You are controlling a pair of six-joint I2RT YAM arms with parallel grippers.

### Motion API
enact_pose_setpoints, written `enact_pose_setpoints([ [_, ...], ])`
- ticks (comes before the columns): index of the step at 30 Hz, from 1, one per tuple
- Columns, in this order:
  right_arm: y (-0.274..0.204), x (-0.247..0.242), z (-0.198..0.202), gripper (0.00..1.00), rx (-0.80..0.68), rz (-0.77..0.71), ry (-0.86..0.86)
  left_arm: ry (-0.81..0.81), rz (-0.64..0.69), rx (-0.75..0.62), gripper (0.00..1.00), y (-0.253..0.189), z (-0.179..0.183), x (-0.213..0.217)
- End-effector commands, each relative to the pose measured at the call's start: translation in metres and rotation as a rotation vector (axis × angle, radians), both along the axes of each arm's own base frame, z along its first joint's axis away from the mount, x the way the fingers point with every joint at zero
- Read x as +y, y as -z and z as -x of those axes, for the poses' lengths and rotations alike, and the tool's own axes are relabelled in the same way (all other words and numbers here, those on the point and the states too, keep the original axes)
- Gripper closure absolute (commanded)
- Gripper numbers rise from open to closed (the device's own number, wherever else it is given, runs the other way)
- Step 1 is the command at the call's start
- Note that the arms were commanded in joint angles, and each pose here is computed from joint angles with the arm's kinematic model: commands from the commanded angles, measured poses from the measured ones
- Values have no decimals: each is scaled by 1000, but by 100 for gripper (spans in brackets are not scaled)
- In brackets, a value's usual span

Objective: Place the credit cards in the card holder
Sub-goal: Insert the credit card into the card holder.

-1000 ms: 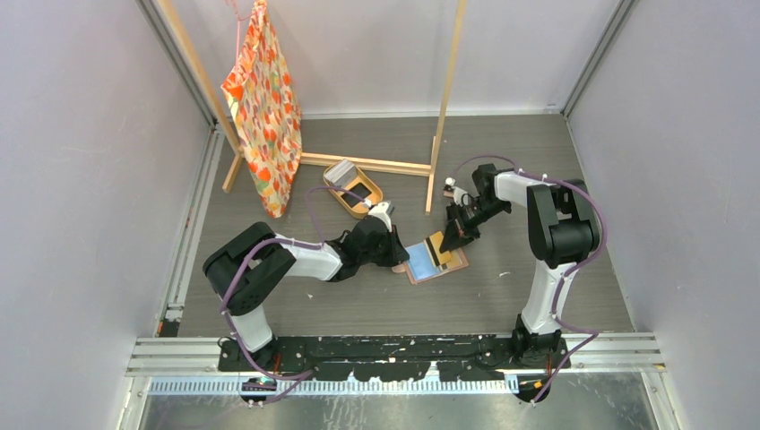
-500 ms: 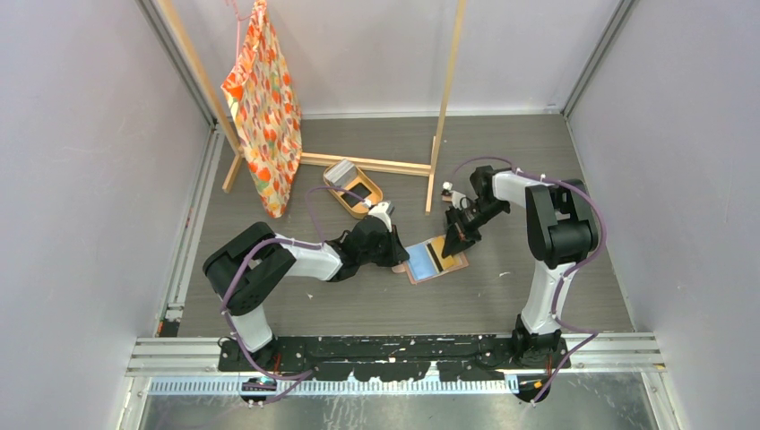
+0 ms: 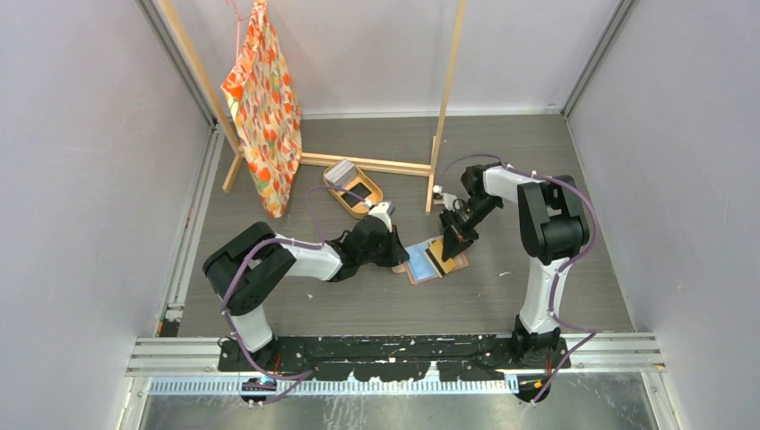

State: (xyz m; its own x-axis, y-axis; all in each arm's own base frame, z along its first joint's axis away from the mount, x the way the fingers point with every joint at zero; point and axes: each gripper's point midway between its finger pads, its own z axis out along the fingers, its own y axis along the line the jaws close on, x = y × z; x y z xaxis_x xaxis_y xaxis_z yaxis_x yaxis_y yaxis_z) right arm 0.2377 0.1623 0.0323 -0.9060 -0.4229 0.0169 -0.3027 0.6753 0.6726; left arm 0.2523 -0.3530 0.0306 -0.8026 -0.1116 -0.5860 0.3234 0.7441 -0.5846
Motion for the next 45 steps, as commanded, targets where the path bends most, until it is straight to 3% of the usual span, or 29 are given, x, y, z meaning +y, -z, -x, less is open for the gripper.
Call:
enact_pose_setpoints([
  [1, 4, -3, 6, 99, 19, 36, -58, 26, -15, -11, 94, 1, 2, -2],
  [12, 2, 6, -21, 99, -56, 7, -7, 29, -19, -10, 94, 2, 2, -3],
  [22, 14, 13, -28, 99, -26, -3, 24, 33, -18, -9, 94, 2, 2, -4],
  [45, 16, 25, -14, 90, -22, 20, -24, 39, 13, -32, 92, -4, 3, -4],
])
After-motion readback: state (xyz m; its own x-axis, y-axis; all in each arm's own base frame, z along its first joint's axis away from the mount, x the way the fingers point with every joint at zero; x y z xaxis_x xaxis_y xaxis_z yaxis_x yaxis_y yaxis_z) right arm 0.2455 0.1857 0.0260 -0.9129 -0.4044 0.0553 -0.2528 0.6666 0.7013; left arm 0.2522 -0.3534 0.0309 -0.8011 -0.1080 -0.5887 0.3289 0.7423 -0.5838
